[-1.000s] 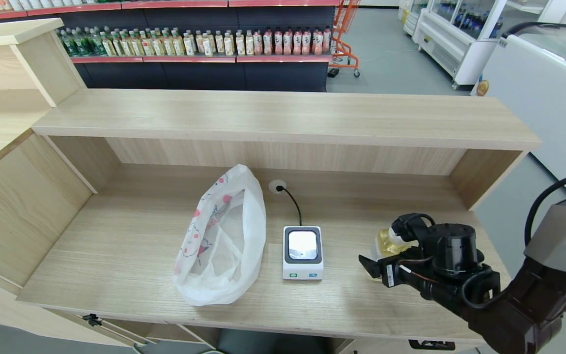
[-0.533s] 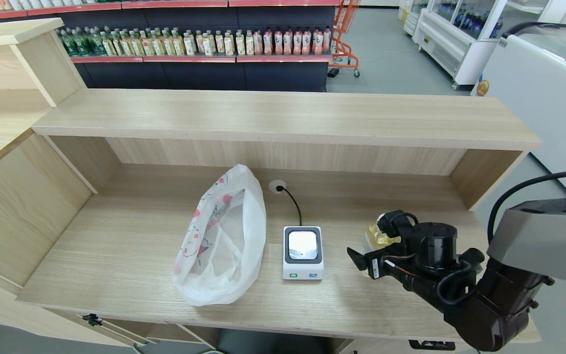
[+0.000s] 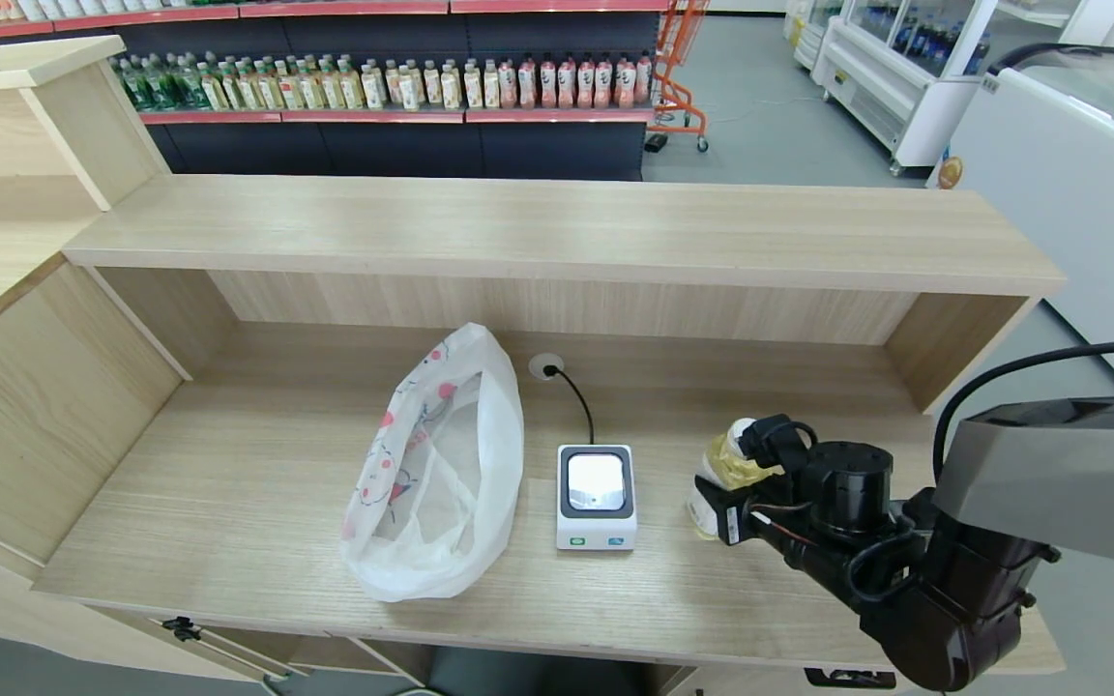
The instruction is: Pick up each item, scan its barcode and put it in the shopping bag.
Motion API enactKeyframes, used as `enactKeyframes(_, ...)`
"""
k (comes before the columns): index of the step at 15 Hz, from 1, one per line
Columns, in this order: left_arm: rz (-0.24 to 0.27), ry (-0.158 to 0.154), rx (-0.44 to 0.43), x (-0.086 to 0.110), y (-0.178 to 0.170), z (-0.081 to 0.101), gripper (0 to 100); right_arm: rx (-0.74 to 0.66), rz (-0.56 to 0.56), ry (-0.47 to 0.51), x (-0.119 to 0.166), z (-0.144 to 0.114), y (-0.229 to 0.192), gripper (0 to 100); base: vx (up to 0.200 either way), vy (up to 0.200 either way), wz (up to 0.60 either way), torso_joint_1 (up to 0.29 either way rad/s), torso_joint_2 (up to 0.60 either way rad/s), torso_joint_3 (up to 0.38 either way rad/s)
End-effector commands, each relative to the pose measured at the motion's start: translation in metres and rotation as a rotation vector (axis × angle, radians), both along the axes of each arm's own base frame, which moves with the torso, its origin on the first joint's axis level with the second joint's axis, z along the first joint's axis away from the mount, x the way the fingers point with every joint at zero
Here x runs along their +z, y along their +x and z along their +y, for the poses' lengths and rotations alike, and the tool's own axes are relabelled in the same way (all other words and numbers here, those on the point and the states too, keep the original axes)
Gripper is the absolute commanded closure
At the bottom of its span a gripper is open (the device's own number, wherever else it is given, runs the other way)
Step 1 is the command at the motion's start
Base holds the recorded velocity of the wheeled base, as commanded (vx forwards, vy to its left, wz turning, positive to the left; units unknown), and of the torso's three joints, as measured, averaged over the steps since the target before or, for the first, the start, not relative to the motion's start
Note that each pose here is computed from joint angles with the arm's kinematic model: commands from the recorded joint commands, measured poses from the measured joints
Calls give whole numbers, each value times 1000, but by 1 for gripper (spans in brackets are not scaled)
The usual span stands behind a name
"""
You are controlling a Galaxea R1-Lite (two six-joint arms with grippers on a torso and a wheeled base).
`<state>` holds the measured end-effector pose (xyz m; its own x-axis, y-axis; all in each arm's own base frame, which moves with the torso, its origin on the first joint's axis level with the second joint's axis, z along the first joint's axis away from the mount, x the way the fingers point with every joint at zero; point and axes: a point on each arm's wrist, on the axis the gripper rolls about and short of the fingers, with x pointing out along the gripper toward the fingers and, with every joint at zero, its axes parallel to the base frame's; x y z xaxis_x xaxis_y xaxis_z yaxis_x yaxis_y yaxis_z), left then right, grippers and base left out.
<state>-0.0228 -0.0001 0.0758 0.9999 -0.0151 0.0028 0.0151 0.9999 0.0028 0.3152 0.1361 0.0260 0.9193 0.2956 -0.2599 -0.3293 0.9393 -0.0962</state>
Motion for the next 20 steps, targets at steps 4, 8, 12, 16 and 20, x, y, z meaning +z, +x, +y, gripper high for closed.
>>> enactKeyframes(4, 0, 0, 0, 0, 0, 0, 0, 4, -6, -27, -3, 0, 3, 100, 0, 0, 0, 0, 0, 0)
enactKeyframes(8, 0, 0, 0, 0, 0, 0, 0, 19, -42, 13, 17, -6, 4, 100, 0, 0, 0, 0, 0, 0)
enactKeyframes(12, 1, 0, 0, 0, 0, 0, 0, 118, -29, 224, 90, -27, -8, 100, 0, 0, 0, 0, 0, 0)
enactKeyframes(16, 1, 0, 0, 0, 0, 0, 0, 431, 15, 370, 141, -46, -42, 100, 0, 0, 0, 0, 0, 0)
enactKeyframes(20, 1, 0, 0, 0, 0, 0, 0, 678, 57, 385, 145, -38, -73, 100, 0, 0, 0, 0, 0, 0)
